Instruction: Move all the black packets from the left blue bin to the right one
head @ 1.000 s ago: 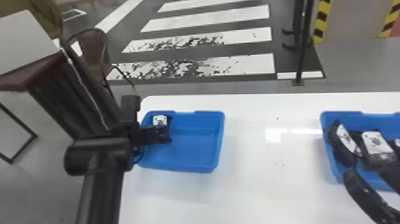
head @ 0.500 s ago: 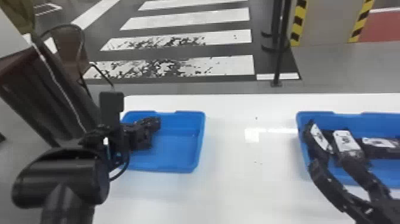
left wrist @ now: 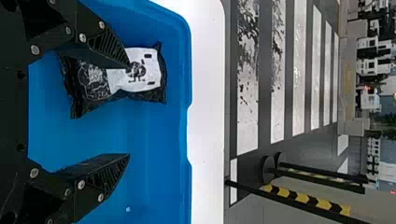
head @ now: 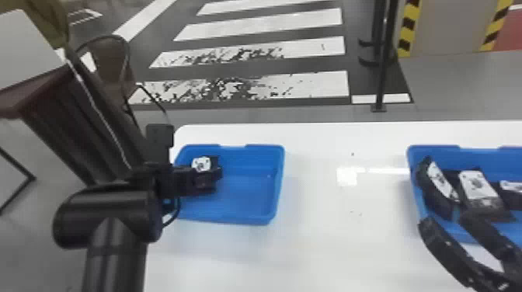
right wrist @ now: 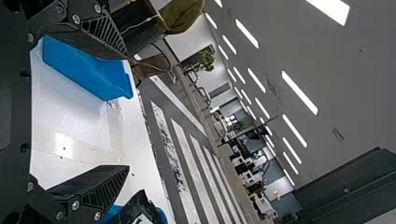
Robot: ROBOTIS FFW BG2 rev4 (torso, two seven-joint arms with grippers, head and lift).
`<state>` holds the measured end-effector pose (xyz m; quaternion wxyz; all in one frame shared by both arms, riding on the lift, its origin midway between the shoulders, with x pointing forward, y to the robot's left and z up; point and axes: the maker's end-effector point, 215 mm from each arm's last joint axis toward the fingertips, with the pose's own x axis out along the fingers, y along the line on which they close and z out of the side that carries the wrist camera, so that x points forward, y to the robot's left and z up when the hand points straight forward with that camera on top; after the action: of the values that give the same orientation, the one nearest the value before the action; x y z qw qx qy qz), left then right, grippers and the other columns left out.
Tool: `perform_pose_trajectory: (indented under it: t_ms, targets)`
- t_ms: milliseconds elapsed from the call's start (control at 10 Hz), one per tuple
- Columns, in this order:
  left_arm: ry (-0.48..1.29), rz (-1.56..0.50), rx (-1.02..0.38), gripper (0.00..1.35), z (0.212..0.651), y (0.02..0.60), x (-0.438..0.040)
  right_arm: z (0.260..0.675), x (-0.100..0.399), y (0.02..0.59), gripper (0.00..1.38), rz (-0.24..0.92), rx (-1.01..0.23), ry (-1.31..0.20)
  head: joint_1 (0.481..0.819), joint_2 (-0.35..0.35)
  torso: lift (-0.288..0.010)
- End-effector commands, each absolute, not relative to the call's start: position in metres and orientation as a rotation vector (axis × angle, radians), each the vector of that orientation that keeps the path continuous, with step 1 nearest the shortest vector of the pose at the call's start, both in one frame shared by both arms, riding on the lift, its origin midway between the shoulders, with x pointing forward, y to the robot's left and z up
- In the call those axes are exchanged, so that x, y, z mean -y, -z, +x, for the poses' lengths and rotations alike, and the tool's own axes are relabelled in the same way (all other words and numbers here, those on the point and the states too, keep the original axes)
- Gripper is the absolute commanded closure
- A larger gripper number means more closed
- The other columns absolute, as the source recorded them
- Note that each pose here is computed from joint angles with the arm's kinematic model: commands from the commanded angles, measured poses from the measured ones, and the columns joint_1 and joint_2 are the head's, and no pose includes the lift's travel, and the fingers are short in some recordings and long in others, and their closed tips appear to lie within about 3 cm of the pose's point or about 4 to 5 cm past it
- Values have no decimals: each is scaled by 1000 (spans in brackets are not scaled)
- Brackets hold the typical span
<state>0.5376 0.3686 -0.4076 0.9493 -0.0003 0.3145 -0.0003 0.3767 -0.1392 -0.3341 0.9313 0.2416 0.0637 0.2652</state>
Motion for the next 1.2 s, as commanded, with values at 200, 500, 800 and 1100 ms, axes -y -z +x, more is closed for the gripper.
perform_pose_trajectory:
  t_ms: [200,500,800,1100]
  targets:
    - [-67,-44,-756,159,536,441,-386,373,137,343,202,509,-157,-546,695,286,-140]
    - [-93,-56,-812,159,544,468,-394,371,135,348,202,527,-177,-552,695,304,-140]
    - [-106,-48,-828,165,563,481,-405,368,132,356,202,546,-201,-555,695,312,-140]
    - [-61,-83,-829,989,561,508,-394,366,130,360,202,558,-214,-561,695,315,-140]
